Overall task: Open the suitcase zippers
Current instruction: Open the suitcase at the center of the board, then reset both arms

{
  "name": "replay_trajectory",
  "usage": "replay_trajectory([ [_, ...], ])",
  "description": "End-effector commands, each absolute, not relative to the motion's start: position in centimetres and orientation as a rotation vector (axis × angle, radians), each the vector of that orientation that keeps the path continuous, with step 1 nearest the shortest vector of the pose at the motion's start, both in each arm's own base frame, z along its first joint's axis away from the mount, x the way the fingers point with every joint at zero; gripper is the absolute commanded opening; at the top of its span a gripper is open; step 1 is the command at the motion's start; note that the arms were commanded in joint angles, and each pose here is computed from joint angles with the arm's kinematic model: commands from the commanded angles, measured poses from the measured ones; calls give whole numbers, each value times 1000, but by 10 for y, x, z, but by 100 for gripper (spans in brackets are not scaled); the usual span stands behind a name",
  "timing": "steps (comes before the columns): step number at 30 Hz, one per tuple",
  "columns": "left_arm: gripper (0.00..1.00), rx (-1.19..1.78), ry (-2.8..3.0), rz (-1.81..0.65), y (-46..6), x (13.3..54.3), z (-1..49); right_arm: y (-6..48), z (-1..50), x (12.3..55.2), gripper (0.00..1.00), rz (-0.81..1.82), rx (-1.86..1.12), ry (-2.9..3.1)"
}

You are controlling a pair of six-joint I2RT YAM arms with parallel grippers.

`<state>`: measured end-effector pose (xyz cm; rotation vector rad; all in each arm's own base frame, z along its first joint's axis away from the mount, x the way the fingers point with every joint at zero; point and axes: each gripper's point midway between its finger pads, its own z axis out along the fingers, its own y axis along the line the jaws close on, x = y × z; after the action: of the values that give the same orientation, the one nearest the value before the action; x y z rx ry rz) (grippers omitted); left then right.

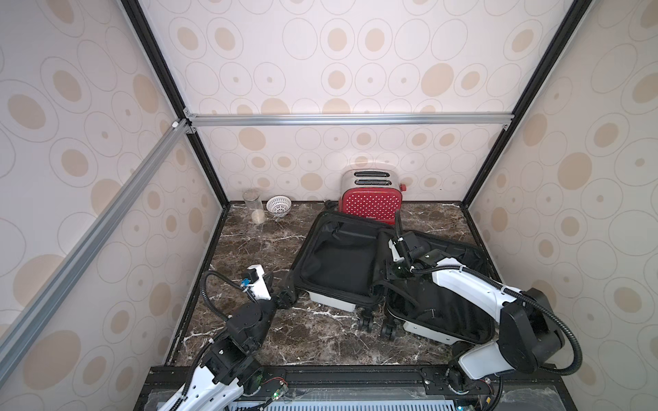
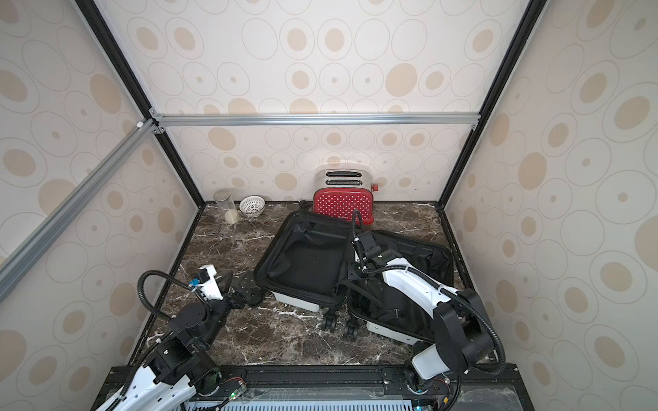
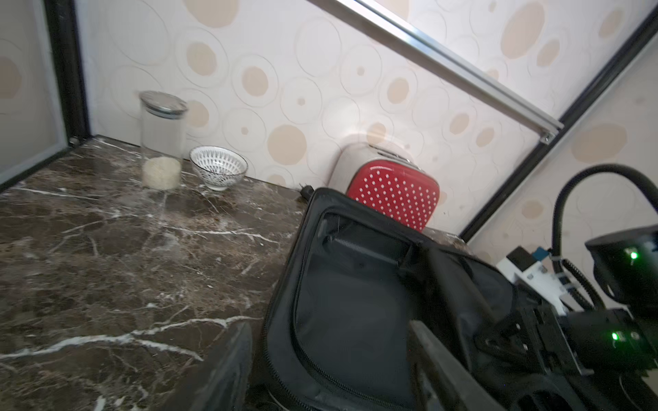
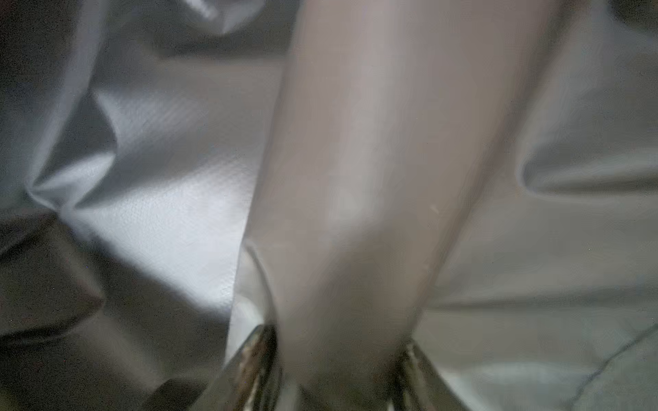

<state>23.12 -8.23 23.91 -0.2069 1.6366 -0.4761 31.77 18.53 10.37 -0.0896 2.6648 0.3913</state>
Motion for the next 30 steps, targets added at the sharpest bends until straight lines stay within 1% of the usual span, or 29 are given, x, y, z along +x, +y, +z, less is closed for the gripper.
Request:
replay_trajectory([
  [1, 68, -304, 1623, -416, -59, 225, 241, 216, 102, 307, 36, 458, -336, 2655],
  [2, 69, -294, 1610, -414, -60, 225, 243, 227, 104, 305, 31, 477, -406, 2636],
  [4, 68, -262, 1600, -397, -63, 228, 247, 245, 108, 304, 27, 481, -522, 2602],
  [6, 69, -231, 1609, -373, -68, 233, 249, 261, 114, 306, 27, 494, -590, 2571],
  [9, 71, -186, 1625, -344, -80, 245, 250, 281, 125, 321, 28, 559, -533, 2526],
  [10, 73, -174, 1628, -336, -83, 249, 251, 288, 130, 326, 31, 589, -496, 2505],
  [11, 74, -166, 1635, -323, -87, 254, 252, 294, 138, 331, 37, 608, -454, 2482],
  [13, 78, -159, 1652, -292, -91, 262, 252, 298, 158, 341, 55, 632, -377, 2429],
  [14, 79, -147, 1658, -276, -93, 267, 254, 295, 170, 345, 60, 627, -344, 2396],
  [15, 80, -142, 1656, -265, -94, 271, 256, 291, 180, 348, 64, 609, -316, 2365],
  [17, 84, -157, 1632, -252, -91, 281, 262, 274, 203, 352, 75, 537, -265, 2294],
  [18, 84, -162, 1618, -247, -88, 285, 264, 264, 211, 354, 86, 498, -250, 2266],
  [19, 85, -168, 1602, -243, -86, 292, 268, 250, 220, 357, 100, 456, -222, 2236],
  [22, 88, -169, 1589, -232, -82, 311, 272, 201, 236, 367, 100, 369, -122, 2161],
  [23, 98, -162, 1583, -217, -80, 317, 273, 182, 239, 371, 100, 327, -87, 2131],
  [27, 99, -158, 1561, -77, -68, 336, 271, 114, 243, 379, 100, 89, -26, 1986],
  [30, 99, -173, 1512, 47, -48, 340, 262, 76, 230, 379, 100, -87, -52, 1879],
])
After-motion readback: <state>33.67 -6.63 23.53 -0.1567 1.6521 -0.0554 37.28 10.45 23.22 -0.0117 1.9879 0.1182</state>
